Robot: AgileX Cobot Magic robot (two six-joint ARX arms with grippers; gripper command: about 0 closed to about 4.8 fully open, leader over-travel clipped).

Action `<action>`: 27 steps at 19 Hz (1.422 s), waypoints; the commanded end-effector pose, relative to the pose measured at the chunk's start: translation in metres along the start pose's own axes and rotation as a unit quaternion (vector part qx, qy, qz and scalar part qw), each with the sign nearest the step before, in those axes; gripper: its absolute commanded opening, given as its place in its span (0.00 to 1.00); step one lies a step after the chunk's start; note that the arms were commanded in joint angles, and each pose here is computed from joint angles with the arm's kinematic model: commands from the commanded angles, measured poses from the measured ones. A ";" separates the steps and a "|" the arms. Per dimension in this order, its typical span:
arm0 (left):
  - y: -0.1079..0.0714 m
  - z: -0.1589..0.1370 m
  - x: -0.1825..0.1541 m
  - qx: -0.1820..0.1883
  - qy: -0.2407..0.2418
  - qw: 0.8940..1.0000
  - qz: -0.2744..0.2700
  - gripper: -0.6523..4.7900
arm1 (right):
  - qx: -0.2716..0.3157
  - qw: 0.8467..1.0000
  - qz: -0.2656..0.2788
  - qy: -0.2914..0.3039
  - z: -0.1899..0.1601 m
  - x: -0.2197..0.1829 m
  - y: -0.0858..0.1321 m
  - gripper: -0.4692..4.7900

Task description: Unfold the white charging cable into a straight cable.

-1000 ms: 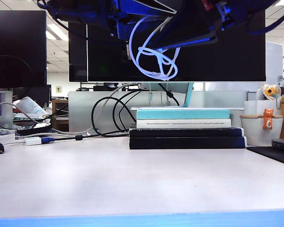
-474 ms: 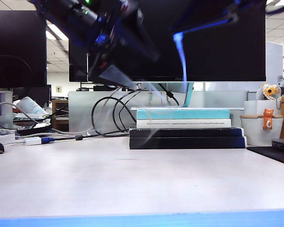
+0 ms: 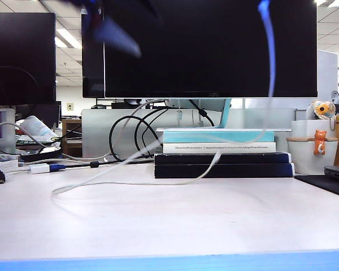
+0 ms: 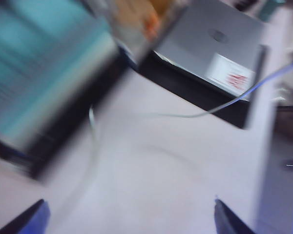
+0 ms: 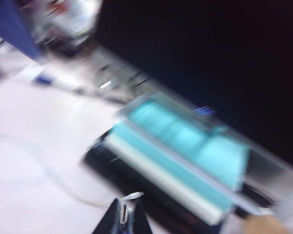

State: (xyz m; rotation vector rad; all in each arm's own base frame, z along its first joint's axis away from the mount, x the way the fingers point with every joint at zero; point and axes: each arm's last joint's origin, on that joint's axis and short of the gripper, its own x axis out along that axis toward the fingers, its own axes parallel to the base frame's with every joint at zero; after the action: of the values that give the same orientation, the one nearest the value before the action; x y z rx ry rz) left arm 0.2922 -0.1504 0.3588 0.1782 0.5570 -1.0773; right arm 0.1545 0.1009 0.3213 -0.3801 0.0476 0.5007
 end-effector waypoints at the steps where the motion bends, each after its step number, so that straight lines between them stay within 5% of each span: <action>1: -0.019 0.017 -0.036 0.071 -0.055 0.995 0.043 1.00 | 0.017 0.998 -0.058 0.002 0.003 -0.008 -0.005 0.09; 5: -0.039 0.022 -0.068 0.097 -0.087 0.987 0.093 1.00 | 0.020 0.990 -0.119 0.069 -0.006 -0.013 -0.007 0.09; 6: -0.040 0.017 -0.072 0.079 -0.080 0.985 0.128 1.00 | 0.018 0.989 -0.118 0.091 -0.010 -0.013 -0.006 0.09; 8: -0.034 -0.010 -0.069 0.000 0.012 0.963 0.269 1.00 | 0.051 0.985 -0.111 0.123 -0.018 -0.014 -0.004 0.09; 9: -0.033 -0.020 -0.067 -0.015 0.048 0.955 0.291 1.00 | 0.059 0.983 -0.118 0.129 -0.019 -0.015 -0.004 0.09; 11: -0.033 -0.035 -0.062 -0.033 0.095 0.953 0.285 1.00 | 0.054 0.974 -0.159 0.154 -0.022 -0.016 -0.005 0.09; 15: -0.042 -0.052 -0.060 -0.043 0.033 0.972 0.230 1.00 | 0.020 0.942 -0.244 0.232 -0.036 -0.014 -0.009 0.09; 19: -0.048 -0.064 -0.062 -0.061 0.063 0.974 0.211 1.00 | 0.037 0.904 -0.296 0.305 -0.057 0.004 -0.017 0.10; 21: -0.049 -0.065 -0.062 -0.063 0.070 0.975 0.200 1.00 | 0.054 0.903 -0.301 0.300 -0.058 0.008 -0.016 0.45; 22: -0.050 -0.066 -0.061 -0.060 0.069 0.979 0.182 1.00 | 0.059 0.905 -0.305 0.289 -0.057 0.009 -0.017 0.83; 23: -0.051 -0.066 -0.061 -0.058 0.068 0.982 0.165 1.00 | 0.065 0.907 -0.309 0.279 -0.055 0.010 -0.017 1.00; 27: -0.052 -0.070 -0.060 -0.058 0.081 0.984 0.150 1.00 | 0.075 0.903 -0.331 0.262 -0.051 0.008 -0.020 1.00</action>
State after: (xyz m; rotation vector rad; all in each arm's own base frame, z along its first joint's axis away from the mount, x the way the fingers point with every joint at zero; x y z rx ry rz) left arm 0.2027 -0.1004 0.3379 0.2375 0.7099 -0.7343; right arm 0.1743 0.0708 0.2760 -0.3660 0.4834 -0.2716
